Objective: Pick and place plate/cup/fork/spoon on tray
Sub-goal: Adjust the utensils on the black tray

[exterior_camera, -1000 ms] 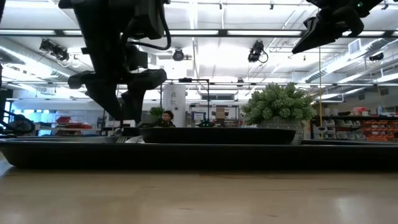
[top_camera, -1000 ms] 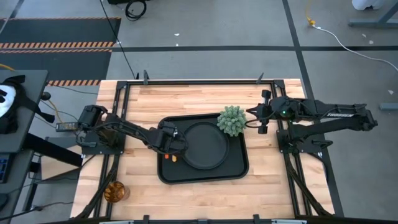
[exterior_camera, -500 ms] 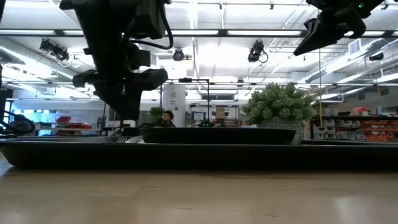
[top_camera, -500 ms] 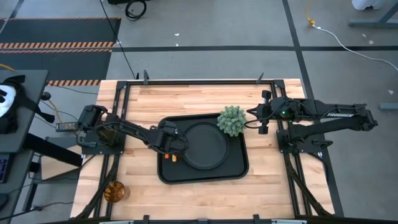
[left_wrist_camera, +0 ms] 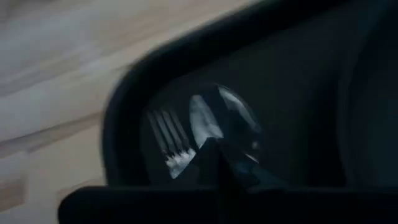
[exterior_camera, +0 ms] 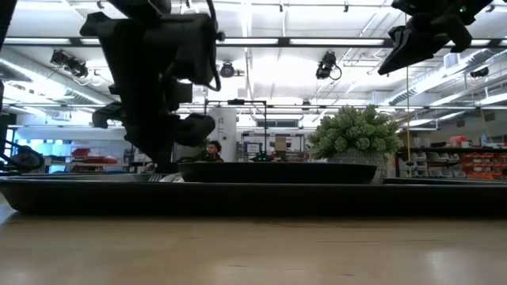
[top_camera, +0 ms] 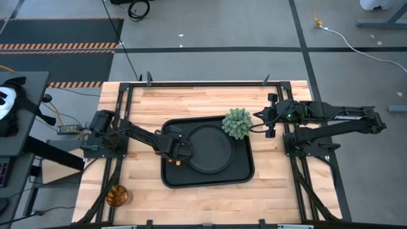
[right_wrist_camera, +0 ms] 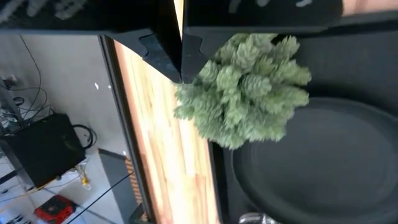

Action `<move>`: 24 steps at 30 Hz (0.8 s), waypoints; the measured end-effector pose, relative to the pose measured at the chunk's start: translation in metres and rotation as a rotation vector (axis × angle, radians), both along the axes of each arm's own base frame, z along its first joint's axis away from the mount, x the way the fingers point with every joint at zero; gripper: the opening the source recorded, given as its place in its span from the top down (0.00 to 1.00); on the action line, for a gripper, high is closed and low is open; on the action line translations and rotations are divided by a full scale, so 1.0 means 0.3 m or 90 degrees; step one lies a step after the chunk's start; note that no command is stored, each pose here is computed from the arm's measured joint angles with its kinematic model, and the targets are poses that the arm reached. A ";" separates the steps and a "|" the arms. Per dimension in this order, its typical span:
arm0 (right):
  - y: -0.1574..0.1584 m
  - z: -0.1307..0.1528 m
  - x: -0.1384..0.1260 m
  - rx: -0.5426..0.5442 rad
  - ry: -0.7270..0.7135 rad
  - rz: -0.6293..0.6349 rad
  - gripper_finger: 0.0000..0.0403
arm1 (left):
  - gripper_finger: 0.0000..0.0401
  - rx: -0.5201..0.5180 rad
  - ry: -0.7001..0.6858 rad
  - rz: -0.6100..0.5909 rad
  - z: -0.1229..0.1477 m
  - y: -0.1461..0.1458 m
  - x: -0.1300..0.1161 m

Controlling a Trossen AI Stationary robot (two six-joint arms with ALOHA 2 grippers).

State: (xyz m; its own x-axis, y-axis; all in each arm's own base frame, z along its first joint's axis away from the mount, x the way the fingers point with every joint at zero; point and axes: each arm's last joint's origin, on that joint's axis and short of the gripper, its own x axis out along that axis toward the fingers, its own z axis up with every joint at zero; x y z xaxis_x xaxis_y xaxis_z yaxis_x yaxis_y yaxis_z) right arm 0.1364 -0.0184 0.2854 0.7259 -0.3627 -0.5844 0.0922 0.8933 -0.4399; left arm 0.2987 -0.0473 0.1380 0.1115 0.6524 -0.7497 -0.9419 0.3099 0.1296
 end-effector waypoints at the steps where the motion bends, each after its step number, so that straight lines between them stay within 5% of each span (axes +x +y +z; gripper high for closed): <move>1: 0.000 -0.003 -0.002 0.001 0.007 0.001 0.98 | 1.00 0.012 0.004 0.014 -0.001 0.007 -0.006; 6: 0.001 -0.007 -0.005 0.015 0.011 -0.008 0.98 | 1.00 0.032 0.056 0.079 0.004 0.048 -0.044; 16: 0.001 -0.004 -0.003 0.011 0.006 -0.005 0.98 | 1.00 0.009 0.070 0.075 -0.009 0.110 -0.026; 24: 0.001 -0.005 -0.004 0.019 0.005 -0.009 0.98 | 1.00 -0.072 0.073 0.068 -0.075 0.166 -0.040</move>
State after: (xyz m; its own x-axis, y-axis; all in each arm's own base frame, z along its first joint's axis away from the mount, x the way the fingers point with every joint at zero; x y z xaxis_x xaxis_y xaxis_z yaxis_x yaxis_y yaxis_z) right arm 0.1352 -0.0181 0.2839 0.7160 -0.3558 -0.6006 0.1019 0.9044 -0.4143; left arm 0.2868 0.0026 0.1154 -0.0437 0.5665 -0.8229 -0.9512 0.2282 0.2077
